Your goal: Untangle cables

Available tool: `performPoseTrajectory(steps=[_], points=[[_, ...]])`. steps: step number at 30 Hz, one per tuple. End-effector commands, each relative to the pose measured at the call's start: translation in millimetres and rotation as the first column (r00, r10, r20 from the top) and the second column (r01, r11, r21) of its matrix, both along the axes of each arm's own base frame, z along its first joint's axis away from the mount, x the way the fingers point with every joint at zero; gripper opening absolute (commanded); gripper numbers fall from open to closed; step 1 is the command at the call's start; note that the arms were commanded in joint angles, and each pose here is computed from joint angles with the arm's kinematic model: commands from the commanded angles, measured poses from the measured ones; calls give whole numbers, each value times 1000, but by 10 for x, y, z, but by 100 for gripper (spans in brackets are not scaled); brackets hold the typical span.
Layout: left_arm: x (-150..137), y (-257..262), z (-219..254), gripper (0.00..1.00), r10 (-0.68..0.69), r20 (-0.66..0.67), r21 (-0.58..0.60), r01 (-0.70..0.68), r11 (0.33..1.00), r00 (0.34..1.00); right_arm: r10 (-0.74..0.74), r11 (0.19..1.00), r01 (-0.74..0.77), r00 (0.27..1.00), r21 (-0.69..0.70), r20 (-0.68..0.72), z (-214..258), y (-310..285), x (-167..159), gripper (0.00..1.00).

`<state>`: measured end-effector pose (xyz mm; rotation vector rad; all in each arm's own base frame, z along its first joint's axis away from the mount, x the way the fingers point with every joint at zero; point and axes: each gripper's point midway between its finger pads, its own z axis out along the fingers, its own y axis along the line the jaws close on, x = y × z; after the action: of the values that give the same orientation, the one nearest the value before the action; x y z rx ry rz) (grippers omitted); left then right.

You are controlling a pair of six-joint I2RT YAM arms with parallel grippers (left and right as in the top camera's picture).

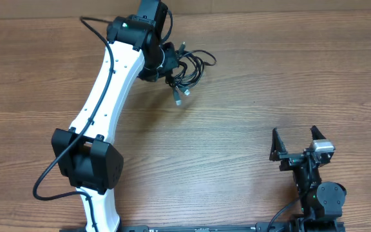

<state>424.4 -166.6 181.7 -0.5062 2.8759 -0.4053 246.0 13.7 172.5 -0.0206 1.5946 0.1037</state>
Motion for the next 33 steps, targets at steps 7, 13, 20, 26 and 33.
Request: performPoseTrajectory(steps=[7, 13, 20, 26, 33], points=[[-190, -49, 99, 4, 441, -230, -102, -472, 876, 868, -12, 978, -1, 998, 210, 60, 164, -16, -2, 100], [-197, -52, 99, 4, 488, -254, -101, -525, 845, 835, 128, 889, -137, 990, 437, 50, 333, 221, -75, 100], [-268, -39, 83, 4, 589, -318, -73, -639, 766, 743, 142, 887, -91, 987, 453, -81, 568, 245, -168, 100], [-413, -100, 87, 4, 649, -426, -41, -730, 682, 630, 262, 865, -120, 936, 487, -235, 830, 446, -179, 100], [-519, -297, 163, 4, 586, -539, -82, -730, 678, 605, 602, 710, -285, 721, 644, -344, 1010, 1004, -130, 100]])
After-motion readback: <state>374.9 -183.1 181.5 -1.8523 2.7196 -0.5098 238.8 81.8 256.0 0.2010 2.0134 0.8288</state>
